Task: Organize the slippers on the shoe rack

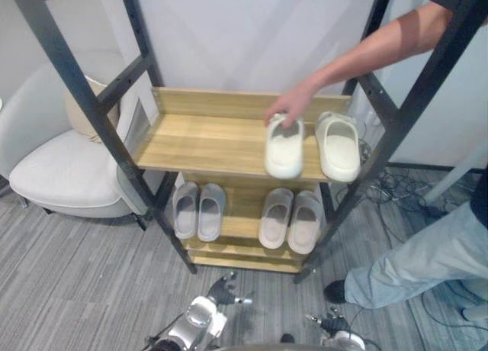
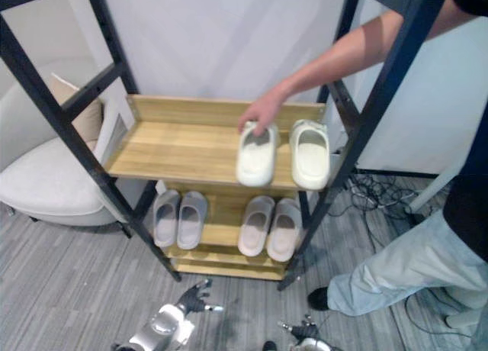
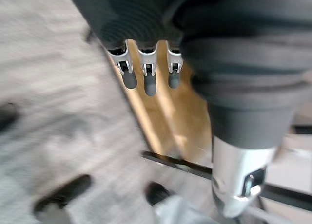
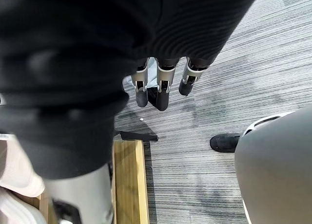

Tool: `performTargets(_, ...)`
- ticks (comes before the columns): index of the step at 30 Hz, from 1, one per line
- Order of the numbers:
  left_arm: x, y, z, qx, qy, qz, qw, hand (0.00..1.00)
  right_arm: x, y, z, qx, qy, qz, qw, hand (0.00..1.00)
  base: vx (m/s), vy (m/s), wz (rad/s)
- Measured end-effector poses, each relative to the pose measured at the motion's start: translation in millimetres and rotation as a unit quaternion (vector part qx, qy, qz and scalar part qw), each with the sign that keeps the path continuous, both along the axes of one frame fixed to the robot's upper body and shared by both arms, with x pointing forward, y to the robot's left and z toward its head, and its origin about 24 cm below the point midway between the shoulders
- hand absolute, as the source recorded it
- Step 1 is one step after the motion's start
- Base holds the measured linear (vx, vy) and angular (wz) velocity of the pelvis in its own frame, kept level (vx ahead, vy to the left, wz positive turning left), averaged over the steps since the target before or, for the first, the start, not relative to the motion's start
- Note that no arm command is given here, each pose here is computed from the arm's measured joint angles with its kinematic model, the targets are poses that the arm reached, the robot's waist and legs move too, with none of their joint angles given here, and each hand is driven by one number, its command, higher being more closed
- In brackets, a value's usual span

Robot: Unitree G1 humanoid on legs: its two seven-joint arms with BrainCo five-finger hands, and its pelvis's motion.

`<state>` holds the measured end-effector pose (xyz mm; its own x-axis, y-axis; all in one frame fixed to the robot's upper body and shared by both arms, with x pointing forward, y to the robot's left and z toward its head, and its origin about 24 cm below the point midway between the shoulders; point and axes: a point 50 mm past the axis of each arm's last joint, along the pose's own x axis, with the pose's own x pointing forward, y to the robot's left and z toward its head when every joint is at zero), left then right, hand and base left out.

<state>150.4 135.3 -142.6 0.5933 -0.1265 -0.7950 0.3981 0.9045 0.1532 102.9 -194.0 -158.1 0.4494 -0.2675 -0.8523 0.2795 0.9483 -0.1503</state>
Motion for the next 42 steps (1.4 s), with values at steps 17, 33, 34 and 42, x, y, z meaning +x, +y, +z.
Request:
performTargets(17,-32,29,-16,0.062,0.058,0.104,0.991,0.0,-3,1,-2,0.003,0.009,-0.017,1.0,0.0,0.0,-0.003,-0.02)
performTargets(33,-32,26,-16,0.068,0.054,0.079,0.993,0.0,-3,1,-2,0.002,0.009,-0.017,1.0,0.0,0.0,0.0,0.0)
performTargets(34,-32,24,-16,0.068,0.053,0.073,0.994,0.0,-3,1,-2,0.002,0.009,-0.017,1.0,0.0,0.0,0.0,0.0)
performTargets(42,-6,-33,5,0.02,-0.038,-0.085,0.995,0.0,-2,1,-2,0.002,0.003,-0.015,1.0,0.0,0.01,-0.003,0.03)
